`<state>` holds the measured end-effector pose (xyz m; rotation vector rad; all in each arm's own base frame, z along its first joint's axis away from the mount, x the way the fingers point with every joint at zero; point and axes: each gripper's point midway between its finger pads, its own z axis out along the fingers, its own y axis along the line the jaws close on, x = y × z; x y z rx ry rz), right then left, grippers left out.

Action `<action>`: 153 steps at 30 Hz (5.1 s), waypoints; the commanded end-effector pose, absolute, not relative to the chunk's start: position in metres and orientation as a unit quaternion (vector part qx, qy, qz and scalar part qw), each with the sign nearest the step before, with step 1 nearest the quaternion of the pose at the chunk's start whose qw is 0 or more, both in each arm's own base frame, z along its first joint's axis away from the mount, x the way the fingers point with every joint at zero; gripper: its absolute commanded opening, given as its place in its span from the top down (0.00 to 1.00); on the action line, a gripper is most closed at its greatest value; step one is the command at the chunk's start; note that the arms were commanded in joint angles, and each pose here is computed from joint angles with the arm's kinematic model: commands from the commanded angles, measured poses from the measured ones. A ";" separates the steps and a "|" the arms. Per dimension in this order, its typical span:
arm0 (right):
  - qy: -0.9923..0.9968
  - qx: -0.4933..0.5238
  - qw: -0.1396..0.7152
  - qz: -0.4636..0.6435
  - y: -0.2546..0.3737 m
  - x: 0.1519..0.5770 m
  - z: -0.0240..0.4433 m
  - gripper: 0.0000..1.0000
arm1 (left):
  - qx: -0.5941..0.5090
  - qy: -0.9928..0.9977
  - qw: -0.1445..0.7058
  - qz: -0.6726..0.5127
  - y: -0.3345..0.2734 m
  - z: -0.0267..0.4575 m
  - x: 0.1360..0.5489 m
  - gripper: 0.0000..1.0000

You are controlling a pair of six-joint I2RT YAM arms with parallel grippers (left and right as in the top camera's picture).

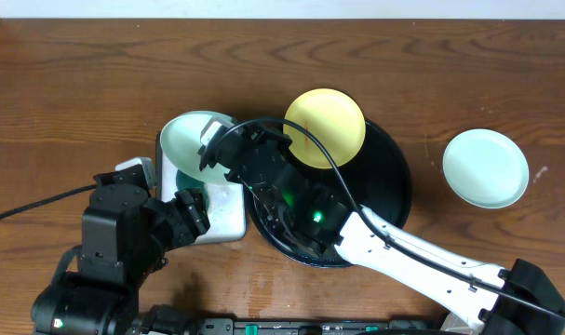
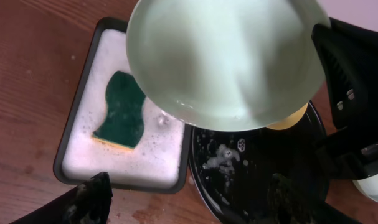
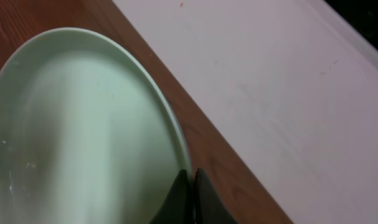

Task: Clean dirty plates on tray and stack at the side
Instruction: 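Hold the pale green plate tilted over the white tray to drain, then carry the plate right and stack it on the cleaned green plate, then return right gripper to black tray and pull yellow plate forward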

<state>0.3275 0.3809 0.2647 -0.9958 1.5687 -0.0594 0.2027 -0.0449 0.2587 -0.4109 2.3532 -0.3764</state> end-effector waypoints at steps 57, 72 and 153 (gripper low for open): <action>0.691 -0.346 0.633 -0.042 0.362 0.333 0.299 0.99 | -0.155 0.909 0.357 -0.149 -0.046 0.263 0.202 0.20; 0.777 -0.257 0.566 -0.100 0.303 0.348 0.259 0.99 | -0.156 0.909 0.357 -0.149 -0.046 0.263 0.202 0.19; 0.977 -0.013 0.202 0.062 0.129 0.429 0.011 0.99 | -0.156 0.909 0.357 -0.149 -0.046 0.263 0.202 0.19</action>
